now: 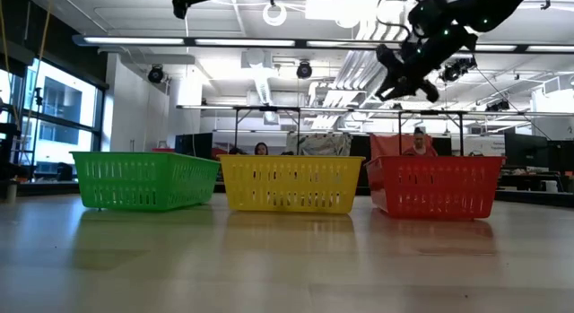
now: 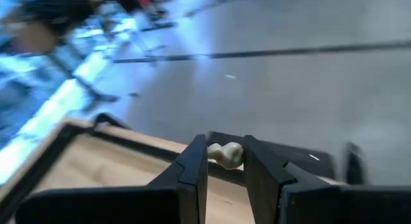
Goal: Sort Halloween decoration
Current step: Put the white skull toy into the yellow basket
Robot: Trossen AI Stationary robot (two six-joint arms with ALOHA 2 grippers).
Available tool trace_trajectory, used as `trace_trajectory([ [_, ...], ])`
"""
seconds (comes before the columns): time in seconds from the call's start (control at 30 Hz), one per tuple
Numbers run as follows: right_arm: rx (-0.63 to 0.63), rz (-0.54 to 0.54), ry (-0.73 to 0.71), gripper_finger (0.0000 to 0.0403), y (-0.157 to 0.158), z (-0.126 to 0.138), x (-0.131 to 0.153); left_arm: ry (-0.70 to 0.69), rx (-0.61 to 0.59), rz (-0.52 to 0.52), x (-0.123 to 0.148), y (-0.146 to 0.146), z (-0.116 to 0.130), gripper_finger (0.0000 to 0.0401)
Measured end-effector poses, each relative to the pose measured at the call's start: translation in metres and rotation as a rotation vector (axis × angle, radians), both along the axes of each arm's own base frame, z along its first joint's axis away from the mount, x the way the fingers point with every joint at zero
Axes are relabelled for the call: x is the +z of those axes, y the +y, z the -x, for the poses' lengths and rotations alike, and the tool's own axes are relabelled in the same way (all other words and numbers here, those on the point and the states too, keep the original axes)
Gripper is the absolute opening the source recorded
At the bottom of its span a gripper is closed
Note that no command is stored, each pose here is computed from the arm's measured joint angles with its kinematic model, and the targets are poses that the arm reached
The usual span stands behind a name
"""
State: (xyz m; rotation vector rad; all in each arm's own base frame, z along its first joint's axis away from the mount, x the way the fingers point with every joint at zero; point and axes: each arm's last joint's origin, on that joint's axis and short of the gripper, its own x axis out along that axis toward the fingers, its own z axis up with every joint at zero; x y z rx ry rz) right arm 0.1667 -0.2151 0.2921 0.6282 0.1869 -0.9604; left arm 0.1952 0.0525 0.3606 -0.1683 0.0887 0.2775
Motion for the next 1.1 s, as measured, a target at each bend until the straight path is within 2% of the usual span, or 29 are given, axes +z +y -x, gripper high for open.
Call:
trace_trajectory([
  [0.37,0.428,0.179,-0.148,0.0066,0.006,-0.014,0.02,0.001,0.0,-0.001,0.0,0.0,0.0,0.0156],
  [0.53,0.535,0.315,-0.081,0.0066,0.018,-0.022,0.025,0.001,0.0,-0.001,0.0,0.0,0.0,0.0156],
  [0.63,0.592,0.358,-0.091,0.0066,0.025,-0.025,0.029,0.004,0.0,0.0,0.0,0.0,0.0,0.0156],
  [1.1,0.759,0.433,-0.173,0.0066,0.053,-0.038,0.044,0.014,0.003,0.001,-0.001,0.0,0.0,0.0156],
])
